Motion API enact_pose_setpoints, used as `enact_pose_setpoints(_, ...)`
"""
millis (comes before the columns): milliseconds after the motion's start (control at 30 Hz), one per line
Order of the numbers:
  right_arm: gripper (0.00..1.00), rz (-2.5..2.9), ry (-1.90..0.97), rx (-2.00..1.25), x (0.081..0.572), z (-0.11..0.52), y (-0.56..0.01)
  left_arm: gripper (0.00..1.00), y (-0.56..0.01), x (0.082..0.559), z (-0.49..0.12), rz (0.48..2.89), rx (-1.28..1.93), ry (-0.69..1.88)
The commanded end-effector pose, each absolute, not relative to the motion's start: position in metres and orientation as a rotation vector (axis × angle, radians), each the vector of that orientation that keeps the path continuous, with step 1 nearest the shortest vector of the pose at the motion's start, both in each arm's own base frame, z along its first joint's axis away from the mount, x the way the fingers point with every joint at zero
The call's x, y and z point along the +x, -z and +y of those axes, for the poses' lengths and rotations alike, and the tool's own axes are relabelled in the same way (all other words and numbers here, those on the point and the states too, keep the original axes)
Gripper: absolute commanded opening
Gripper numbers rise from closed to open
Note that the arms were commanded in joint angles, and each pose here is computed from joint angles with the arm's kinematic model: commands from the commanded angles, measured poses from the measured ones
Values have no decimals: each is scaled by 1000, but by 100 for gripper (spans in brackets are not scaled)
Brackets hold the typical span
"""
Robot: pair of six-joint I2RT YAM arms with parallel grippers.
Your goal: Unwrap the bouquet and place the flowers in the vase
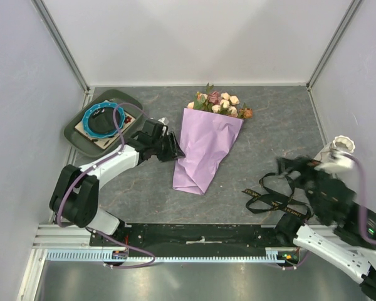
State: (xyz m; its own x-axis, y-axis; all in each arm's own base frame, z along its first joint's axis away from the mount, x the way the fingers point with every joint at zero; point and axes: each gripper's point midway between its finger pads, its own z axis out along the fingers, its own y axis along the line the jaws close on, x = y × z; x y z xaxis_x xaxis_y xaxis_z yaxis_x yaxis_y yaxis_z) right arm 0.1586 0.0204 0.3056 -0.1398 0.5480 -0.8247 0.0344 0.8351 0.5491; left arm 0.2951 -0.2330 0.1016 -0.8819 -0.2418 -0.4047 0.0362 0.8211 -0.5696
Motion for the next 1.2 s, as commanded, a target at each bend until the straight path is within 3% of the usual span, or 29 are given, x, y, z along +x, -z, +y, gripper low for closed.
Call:
enact_pose_setpoints(0, 88, 1847, -420, 117, 185, 92, -289, 40, -92, 303, -254, 2530, -120, 927)
enact_pose_setpoints(167, 90, 1911, -434, 74, 204, 128, -273, 13, -117, 298, -292, 2443, -69, 1102)
enact_pose_setpoints(267, 91, 1908, -445, 139, 211, 133, -270, 3, -138, 293, -310, 2375, -3, 1054)
enact_pose_setpoints(333, 91, 1899, -440, 182, 213, 131, -271, 3, -152, 286, -329, 2328, 51, 1038)
enact_pose_setpoints(533, 91, 1796, -406, 294, 215, 106, -298, 17, -155, 260, -392, 2342, 236, 1116)
enact_pose_setpoints(700, 92, 1742, -376, 281, 216, 96, -326, 39, -144, 228, -447, 2355, 455, 1287)
enact_pose_setpoints(800, 94, 1736, -333, 270, 220, 95, -333, 47, -153, 208, -467, 2314, 583, 1351)
enact_pose_setpoints(1033, 98, 1829, -279, 196, 249, 128, -316, 57, -176, 211, -424, 2222, 497, 1260)
enact_pose_setpoints(1167, 98, 1967, -441, 120, 286, 161, -283, 72, -177, 210, -386, 2234, 433, 1221)
